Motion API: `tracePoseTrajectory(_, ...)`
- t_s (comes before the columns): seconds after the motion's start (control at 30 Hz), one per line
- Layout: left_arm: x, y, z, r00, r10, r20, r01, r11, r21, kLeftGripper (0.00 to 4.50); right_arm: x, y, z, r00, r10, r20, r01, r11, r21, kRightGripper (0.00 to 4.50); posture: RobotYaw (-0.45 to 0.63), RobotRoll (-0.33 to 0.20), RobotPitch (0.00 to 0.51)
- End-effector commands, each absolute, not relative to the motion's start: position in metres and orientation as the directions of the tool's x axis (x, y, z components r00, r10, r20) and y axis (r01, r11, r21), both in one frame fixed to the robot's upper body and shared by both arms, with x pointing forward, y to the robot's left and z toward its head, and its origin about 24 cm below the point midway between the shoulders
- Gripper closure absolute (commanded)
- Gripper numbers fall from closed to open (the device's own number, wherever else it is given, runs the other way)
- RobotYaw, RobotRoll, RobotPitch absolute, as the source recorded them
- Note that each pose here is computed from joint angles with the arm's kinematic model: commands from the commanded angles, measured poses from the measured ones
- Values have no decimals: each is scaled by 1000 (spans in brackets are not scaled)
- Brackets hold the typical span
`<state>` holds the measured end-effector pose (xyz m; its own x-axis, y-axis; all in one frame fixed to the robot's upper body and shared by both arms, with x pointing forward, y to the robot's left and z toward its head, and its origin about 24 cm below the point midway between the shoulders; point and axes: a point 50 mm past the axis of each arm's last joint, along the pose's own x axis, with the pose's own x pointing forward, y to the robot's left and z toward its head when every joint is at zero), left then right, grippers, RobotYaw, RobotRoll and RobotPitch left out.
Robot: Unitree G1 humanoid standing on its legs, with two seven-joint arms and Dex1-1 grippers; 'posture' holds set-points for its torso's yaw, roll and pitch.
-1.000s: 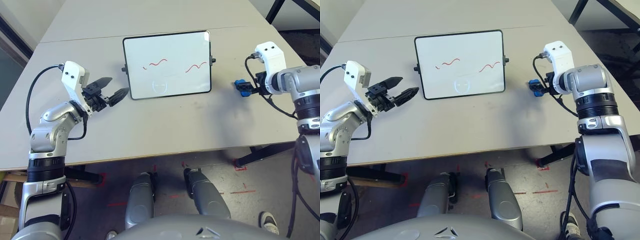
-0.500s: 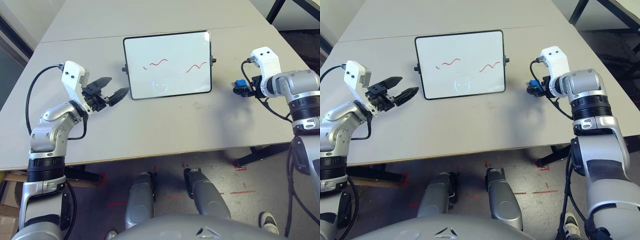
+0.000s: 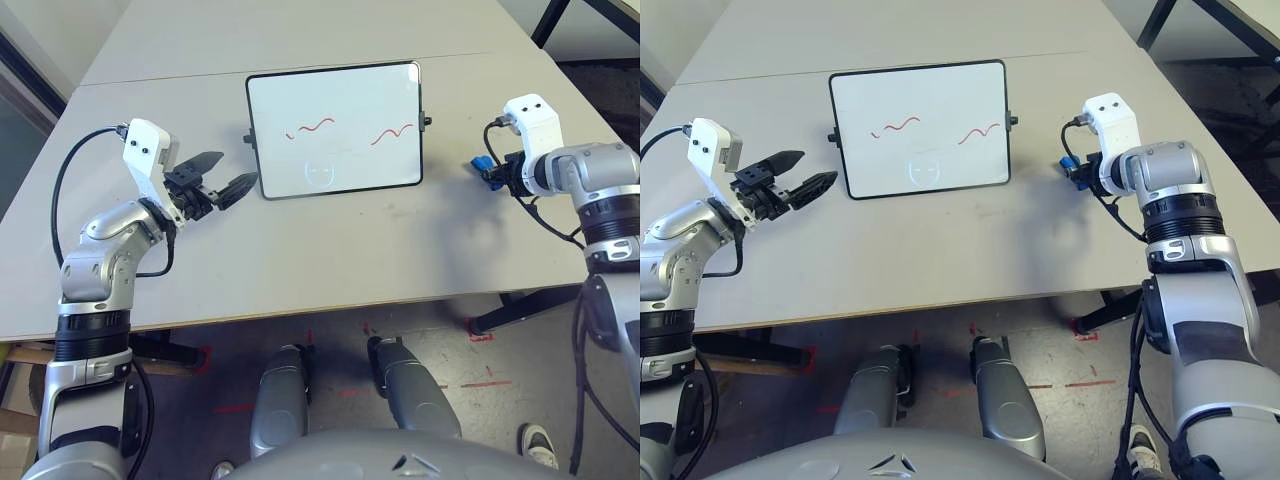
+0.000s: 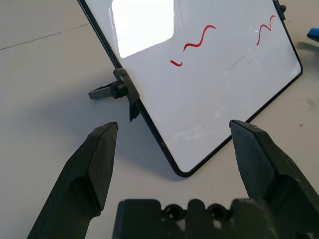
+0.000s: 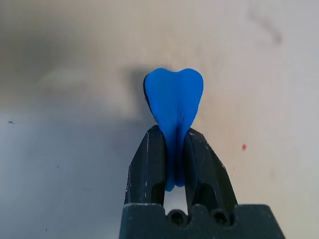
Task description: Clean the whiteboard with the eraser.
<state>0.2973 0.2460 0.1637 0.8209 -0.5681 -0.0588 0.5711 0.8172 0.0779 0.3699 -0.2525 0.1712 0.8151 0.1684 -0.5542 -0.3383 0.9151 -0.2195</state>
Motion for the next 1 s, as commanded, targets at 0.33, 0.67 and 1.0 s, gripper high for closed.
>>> tracePoseTrajectory(0.33, 301, 245, 161, 816, -572, -81, 578, 812, 88, 0, 358, -211, 216, 909, 263, -324, -394, 284, -874, 4174, -137, 0, 169)
tracePoseTrajectory(0.67, 307, 239, 161, 803, -590, -83, 596, 798, 89, 0, 347, -165, 216, 896, 272, -351, -355, -37, -934, 4197, -163, 0, 158)
tracePoseTrajectory(1.0, 308, 237, 160, 796, -599, -85, 605, 792, 89, 0, 353, -150, 218, 894, 259, -366, -354, -94, -931, 4198, -161, 0, 158)
